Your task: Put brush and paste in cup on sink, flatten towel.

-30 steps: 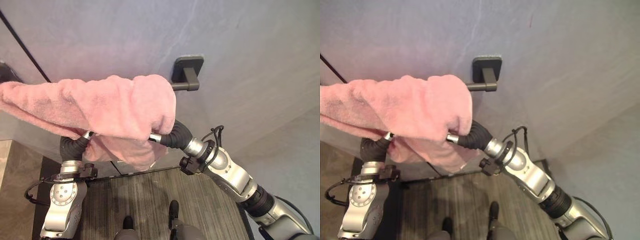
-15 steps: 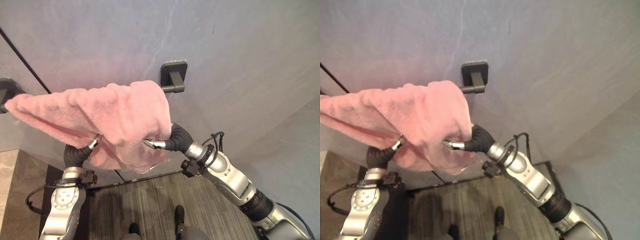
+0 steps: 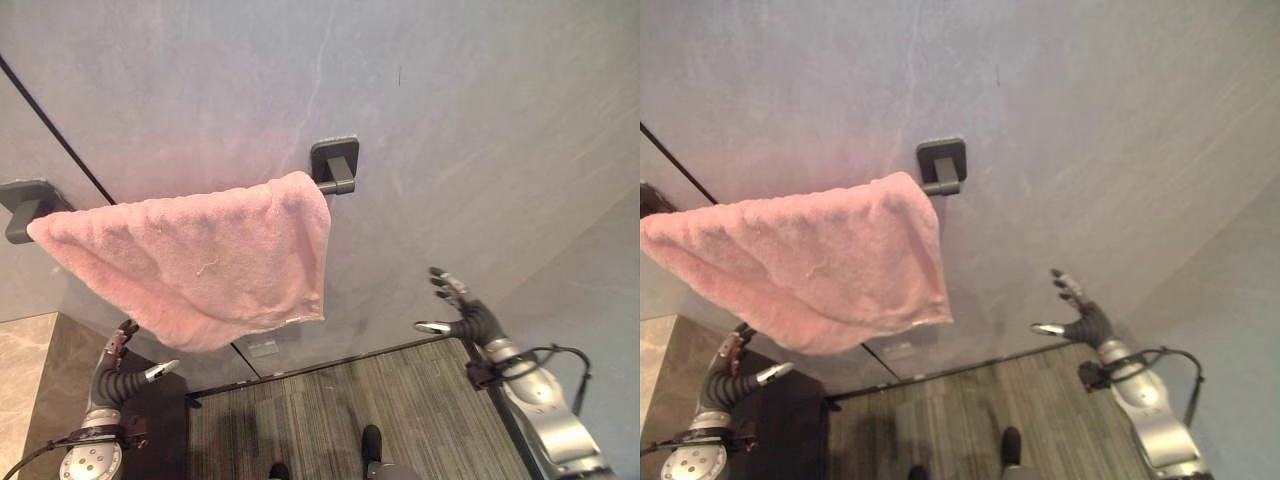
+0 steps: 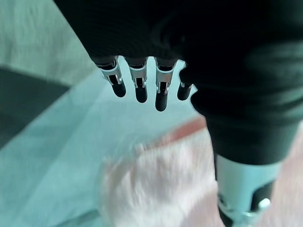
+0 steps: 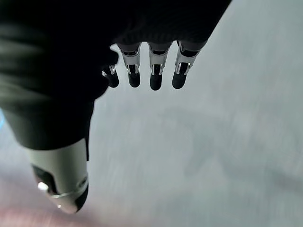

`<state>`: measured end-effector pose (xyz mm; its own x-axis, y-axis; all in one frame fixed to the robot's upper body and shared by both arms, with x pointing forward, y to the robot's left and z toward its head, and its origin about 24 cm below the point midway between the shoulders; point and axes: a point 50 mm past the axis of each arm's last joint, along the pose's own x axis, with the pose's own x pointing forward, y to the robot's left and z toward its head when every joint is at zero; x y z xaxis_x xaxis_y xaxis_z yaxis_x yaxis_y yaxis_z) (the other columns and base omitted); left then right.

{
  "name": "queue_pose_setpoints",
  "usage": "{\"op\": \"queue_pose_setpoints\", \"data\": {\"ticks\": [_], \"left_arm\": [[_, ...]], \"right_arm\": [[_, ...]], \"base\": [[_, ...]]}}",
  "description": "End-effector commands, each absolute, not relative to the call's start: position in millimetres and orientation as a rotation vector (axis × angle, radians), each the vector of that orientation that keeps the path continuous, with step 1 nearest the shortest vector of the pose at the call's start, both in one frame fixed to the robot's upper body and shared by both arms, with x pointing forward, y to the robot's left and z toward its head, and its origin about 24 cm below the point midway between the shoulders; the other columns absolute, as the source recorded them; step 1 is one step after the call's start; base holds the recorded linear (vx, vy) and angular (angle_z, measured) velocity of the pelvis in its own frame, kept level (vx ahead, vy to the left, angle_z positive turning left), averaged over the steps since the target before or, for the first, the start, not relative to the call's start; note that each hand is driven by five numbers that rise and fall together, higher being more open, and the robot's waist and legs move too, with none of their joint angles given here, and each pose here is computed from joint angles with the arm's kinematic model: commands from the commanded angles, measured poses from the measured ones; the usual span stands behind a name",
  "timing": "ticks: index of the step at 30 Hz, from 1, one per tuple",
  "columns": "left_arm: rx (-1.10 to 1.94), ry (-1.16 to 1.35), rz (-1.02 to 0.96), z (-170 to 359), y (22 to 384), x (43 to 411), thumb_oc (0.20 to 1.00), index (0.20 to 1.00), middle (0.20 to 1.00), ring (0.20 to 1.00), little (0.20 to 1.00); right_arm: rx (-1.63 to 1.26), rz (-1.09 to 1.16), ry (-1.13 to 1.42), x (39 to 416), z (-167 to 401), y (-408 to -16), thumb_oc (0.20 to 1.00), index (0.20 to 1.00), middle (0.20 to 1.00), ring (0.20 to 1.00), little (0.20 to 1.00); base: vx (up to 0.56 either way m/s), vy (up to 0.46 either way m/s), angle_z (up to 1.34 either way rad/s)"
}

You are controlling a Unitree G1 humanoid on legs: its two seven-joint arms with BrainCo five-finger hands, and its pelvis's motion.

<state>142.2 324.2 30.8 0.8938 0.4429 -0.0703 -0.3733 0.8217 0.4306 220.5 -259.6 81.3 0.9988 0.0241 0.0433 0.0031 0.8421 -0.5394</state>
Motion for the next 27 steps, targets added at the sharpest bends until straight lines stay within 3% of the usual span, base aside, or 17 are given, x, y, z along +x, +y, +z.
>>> {"op": "queue_pose_setpoints", "data": {"ticks": [1, 4, 5, 8, 9, 13, 14, 21, 27], "left_arm": [[0.615, -0.109, 0.536, 94, 348, 155, 1.0, 1.0, 1.0, 1.0, 1.0], [0.704, -0.237, 0.57, 124, 351, 163, 1.0, 1.0, 1.0, 1.0, 1.0], [0.859, -0.372, 0.597, 158, 351, 169, 1.0, 1.0, 1.0, 1.0, 1.0], [1.047, -0.562, 0.592, 201, 339, 173, 1.0, 1.0, 1.0, 1.0, 1.0], [1.134, -0.727, 0.518, 230, 315, 174, 1.0, 1.0, 1.0, 1.0, 1.0], [1.196, -0.861, 0.382, 252, 292, 176, 1.0, 1.0, 1.0, 1.0, 1.0], [1.227, -0.922, 0.242, 261, 271, 177, 1.0, 1.0, 1.0, 1.0, 1.0], [1.392, -0.889, -0.134, 260, 233, 186, 1.0, 1.0, 1.0, 1.0, 1.0], [1.45, -0.768, -0.236, 248, 235, 191, 1.0, 1.0, 1.0, 1.0, 1.0]], "right_arm": [[-0.846, -0.059, -0.45, 224, 157, -259, 1.0, 1.0, 1.0, 1.0, 1.0], [-0.945, -0.095, -0.576, 224, 189, -261, 1.0, 1.0, 1.0, 1.0, 1.0], [-1.071, -0.058, -0.751, 220, 224, -246, 1.0, 1.0, 1.0, 1.0, 1.0], [-1.105, 0.025, -0.982, 213, 258, -214, 1.0, 1.0, 1.0, 1.0, 1.0], [-1.1, 0.131, -1.111, 207, 274, -190, 1.0, 1.0, 1.0, 1.0, 1.0], [-1.09, 0.31, -1.228, 204, 287, -157, 1.0, 1.0, 1.0, 1.0, 1.0], [-1.103, 0.396, -1.245, 204, 288, -144, 1.0, 1.0, 1.0, 1.0, 1.0], [-1.253, 0.547, -1.17, 229, 282, -118, 1.0, 1.0, 1.0, 1.0, 1.0], [-1.267, 0.556, -1.14, 241, 275, -106, 1.0, 1.0, 1.0, 1.0, 1.0]], "base": [[0.01, -0.009, 0.05], [0.0, -0.009, 0.17], [0.04, -0.008, 0.08], [0.0, 0.0, 0.0], [0.0, 0.0, 0.0], [0.0, 0.0, 0.0], [0.03, 0.014, -0.02], [0.0, 0.0, 0.0], [0.0, 0.003, -0.01]]}}
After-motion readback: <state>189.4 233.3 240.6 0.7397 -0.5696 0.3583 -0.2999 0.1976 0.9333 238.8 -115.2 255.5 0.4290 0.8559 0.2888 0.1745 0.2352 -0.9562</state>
